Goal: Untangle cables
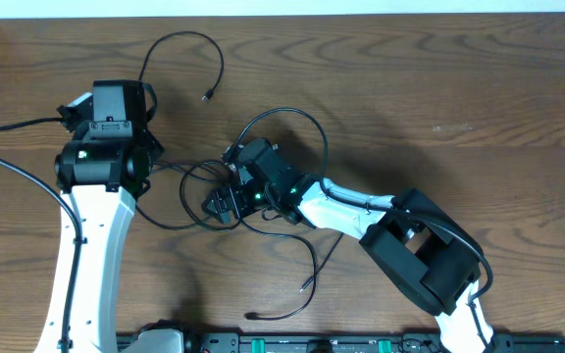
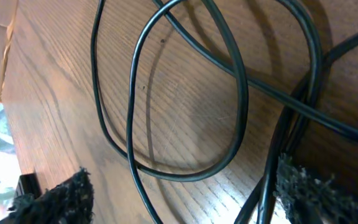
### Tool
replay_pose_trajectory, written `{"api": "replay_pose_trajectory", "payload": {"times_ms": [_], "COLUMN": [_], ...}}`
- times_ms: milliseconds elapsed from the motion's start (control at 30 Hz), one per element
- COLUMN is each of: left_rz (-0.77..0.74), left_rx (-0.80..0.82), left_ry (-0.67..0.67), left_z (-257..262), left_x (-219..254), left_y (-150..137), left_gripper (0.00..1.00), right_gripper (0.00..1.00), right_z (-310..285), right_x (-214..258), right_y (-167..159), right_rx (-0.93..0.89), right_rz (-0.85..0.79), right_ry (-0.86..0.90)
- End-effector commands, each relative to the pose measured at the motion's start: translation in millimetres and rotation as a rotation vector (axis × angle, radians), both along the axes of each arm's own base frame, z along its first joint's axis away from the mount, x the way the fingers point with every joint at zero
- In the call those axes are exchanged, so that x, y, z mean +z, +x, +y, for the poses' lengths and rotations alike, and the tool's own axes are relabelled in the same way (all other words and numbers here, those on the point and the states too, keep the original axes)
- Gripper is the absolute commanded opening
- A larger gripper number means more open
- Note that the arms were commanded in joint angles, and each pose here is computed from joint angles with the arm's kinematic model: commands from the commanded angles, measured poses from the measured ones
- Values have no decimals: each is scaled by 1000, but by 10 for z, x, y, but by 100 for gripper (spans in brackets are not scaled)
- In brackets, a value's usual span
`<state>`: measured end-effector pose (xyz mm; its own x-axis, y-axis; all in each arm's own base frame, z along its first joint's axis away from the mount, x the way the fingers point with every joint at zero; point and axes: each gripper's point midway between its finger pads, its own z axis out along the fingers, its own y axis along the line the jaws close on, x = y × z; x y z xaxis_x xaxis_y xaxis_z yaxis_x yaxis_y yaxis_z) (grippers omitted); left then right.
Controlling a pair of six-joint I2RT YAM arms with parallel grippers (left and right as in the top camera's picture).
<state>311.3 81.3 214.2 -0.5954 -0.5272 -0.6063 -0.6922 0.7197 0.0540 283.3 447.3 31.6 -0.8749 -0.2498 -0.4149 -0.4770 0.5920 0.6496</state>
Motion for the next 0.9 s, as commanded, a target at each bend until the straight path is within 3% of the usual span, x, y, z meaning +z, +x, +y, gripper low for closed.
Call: {"api": "replay_pose_trajectory", "payload": {"times_ms": [0, 333, 567, 867], "left_rz": [-1, -1, -4, -6], "left_rx": [20, 20, 20, 20], "left_ry": [16, 16, 16, 16], "left_z": [43, 44, 44, 44], "left_x": [19, 20, 20, 12], "left_y": [-28, -26, -15, 5], "left_gripper": [79, 79, 79, 79], "right_gripper": [91, 90, 94, 95], "right_z": [-53, -122, -195, -38], "right_x": [-149, -94, 165, 333], "right_y": [4, 103, 197, -37], "right_rx": [-17, -16, -3, 65], "right_rz": [51, 45, -57, -33], "right_ry": [-21, -4, -14, 40]}}
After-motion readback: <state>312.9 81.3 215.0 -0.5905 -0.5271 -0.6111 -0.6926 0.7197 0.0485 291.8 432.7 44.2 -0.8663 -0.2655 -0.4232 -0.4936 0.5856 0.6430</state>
